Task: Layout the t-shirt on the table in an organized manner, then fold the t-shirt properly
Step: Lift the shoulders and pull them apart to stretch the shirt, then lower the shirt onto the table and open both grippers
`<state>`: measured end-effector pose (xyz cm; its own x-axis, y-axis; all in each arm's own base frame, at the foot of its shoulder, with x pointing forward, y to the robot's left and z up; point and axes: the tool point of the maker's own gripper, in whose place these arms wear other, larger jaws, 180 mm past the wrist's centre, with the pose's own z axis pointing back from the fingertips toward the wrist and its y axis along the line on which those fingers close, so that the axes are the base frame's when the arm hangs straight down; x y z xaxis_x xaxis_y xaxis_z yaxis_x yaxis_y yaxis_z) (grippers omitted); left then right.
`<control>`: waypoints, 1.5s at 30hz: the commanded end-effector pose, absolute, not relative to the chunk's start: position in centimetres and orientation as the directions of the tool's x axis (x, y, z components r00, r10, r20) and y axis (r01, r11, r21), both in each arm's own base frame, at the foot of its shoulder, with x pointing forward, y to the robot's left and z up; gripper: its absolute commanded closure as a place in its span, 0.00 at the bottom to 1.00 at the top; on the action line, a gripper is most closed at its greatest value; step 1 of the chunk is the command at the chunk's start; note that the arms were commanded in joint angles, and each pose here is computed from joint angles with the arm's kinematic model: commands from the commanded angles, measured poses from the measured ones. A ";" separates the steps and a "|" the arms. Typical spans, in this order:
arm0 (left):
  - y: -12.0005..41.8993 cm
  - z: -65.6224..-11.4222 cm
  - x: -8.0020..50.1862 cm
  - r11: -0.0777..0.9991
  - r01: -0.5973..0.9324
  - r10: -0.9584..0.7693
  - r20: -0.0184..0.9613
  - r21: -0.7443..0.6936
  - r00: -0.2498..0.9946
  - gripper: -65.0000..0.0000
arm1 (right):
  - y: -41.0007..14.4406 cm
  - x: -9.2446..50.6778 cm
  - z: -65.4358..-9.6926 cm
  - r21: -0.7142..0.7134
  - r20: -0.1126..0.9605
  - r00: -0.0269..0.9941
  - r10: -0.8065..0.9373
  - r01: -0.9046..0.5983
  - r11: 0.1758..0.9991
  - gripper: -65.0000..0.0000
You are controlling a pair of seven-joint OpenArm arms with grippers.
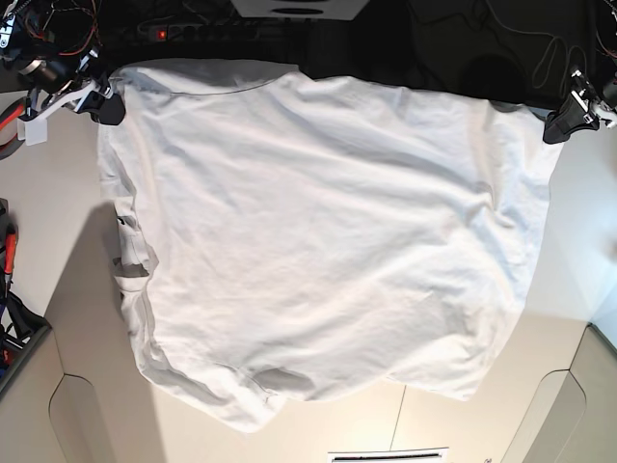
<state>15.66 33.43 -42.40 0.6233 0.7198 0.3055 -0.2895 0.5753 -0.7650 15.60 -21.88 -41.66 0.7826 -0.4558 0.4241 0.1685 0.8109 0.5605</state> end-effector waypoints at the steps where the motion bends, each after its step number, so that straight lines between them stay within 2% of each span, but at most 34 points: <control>1: 34.2 -41.2 16.3 0.596 -0.253 0.704 0.344 -0.762 0.621 1.00 | -22.6 15.8 -40.8 0.560 0.450 0.765 -0.461 0.161 0.813 1.00; 6: 33.5 -40.5 16.6 0.618 -0.217 0.666 0.357 -0.755 0.654 1.00 | -22.6 16.0 -39.3 0.606 0.475 0.732 -0.489 0.132 0.785 1.00; 15: 33.0 -35.2 21.9 0.691 -0.034 0.603 0.550 -0.722 0.578 1.00 | -21.9 20.1 -36.8 0.607 0.571 0.678 -0.462 0.030 0.794 1.00; 22: 34.0 -34.3 26.8 0.787 -0.013 0.537 0.675 -0.616 0.507 1.00 | -21.5 25.6 -35.6 0.482 0.692 0.637 -0.340 -0.056 0.875 1.00; 27: 34.2 -34.6 29.1 0.859 -0.010 0.443 0.735 -0.511 0.513 1.00 | -21.5 29.1 -34.7 0.351 0.771 0.595 -0.228 -0.098 0.931 1.00; 36: 35.3 -34.3 30.5 0.908 -0.019 0.377 0.800 -0.418 0.467 1.00 | -24.1 31.3 -34.6 0.243 0.802 0.556 -0.218 0.029 0.970 1.00; 45: 35.4 -34.5 30.5 0.915 -0.023 0.365 0.801 -0.404 0.474 1.00 | -24.9 30.3 -38.6 0.266 0.735 0.621 -0.271 0.103 0.958 1.00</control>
<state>29.60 34.46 -36.49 0.5229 0.3810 0.7625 -0.0453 0.9057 -0.4215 29.25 -24.33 -40.05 0.6601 -0.2774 0.6980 0.1110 0.9551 0.2747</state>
